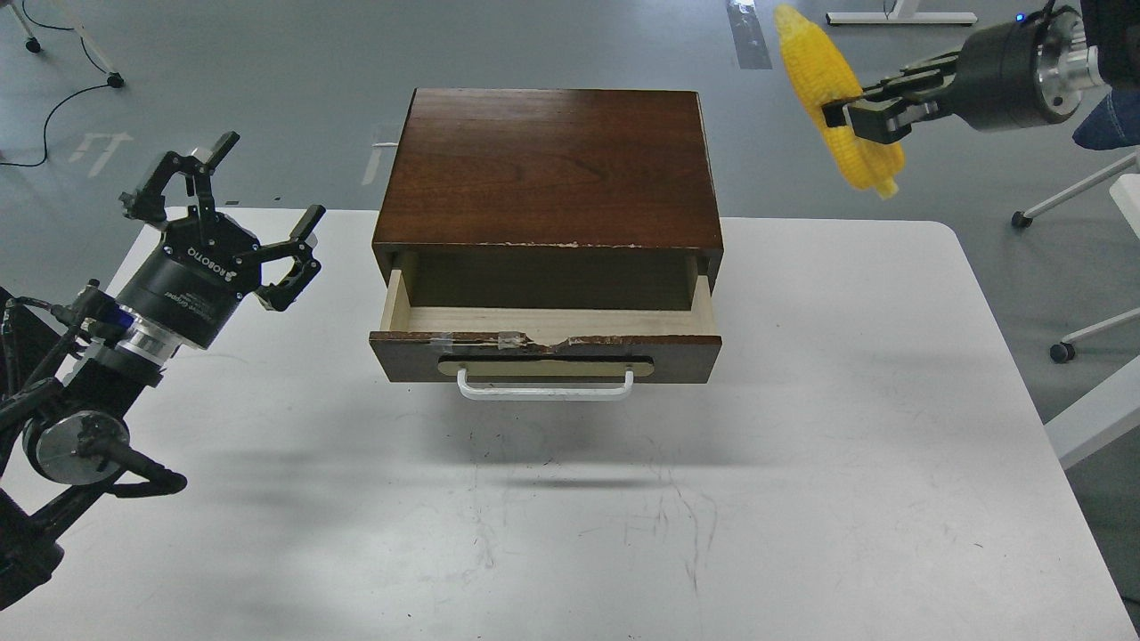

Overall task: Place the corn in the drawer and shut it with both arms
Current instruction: 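Lift the corn cob with the right gripper and carry it over the drawer, then lower the corn cob into the open drawer and release it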

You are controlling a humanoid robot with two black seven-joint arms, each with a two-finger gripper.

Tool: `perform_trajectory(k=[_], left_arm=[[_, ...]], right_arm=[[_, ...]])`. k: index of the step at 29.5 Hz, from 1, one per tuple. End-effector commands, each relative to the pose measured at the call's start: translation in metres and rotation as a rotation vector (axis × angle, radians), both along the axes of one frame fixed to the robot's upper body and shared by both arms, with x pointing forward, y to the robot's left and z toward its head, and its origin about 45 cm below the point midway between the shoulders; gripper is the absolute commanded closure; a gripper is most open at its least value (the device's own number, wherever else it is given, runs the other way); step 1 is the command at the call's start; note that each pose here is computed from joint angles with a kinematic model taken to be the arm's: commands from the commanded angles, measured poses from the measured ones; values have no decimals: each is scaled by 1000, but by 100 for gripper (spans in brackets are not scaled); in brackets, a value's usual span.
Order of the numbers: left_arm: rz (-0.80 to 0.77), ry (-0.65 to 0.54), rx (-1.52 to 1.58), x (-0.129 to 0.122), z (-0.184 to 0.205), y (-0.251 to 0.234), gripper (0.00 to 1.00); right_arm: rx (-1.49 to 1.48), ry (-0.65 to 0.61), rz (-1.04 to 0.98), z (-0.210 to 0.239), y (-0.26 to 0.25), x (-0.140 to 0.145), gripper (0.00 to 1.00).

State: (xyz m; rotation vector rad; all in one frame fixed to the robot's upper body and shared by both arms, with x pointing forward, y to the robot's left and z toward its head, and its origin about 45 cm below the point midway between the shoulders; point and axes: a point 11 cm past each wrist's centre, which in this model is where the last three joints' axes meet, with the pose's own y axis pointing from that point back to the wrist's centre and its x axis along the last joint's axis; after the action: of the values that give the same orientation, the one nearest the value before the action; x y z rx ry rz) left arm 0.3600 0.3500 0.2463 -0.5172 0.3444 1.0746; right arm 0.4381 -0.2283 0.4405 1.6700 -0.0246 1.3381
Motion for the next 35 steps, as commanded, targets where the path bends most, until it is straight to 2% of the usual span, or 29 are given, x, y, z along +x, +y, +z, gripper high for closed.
perform_trajectory(k=[1, 5, 8, 15, 19, 24, 26, 29, 31, 35], left_arm=[[9, -10, 2, 1, 4, 4, 1], [12, -14, 1, 2, 6, 5, 1], [14, -15, 6, 1, 7, 7, 1], [22, -16, 23, 1, 9, 13, 1], [22, -16, 23, 1, 9, 13, 1], [23, -17, 26, 1, 10, 14, 1], [24, -17, 29, 1, 10, 15, 1], [27, -16, 36, 0, 11, 18, 1], [27, -18, 37, 0, 12, 18, 1], [27, -16, 37, 0, 11, 18, 1]], right_arm=[[-119, 21, 172, -5, 62, -20, 95], [-219, 35, 314, -20, 103, -43, 95], [-293, 6, 404, -33, 126, -49, 95], [-480, -95, 628, -79, 150, -55, 96], [-489, -131, 680, -89, 172, -51, 96], [-491, -118, 696, -111, 189, -49, 95], [-489, -109, 703, -119, 194, -49, 88], [-486, -98, 706, -128, 197, -50, 84], [-484, -94, 702, -130, 196, -49, 69], [-483, -92, 699, -130, 195, -49, 55]])
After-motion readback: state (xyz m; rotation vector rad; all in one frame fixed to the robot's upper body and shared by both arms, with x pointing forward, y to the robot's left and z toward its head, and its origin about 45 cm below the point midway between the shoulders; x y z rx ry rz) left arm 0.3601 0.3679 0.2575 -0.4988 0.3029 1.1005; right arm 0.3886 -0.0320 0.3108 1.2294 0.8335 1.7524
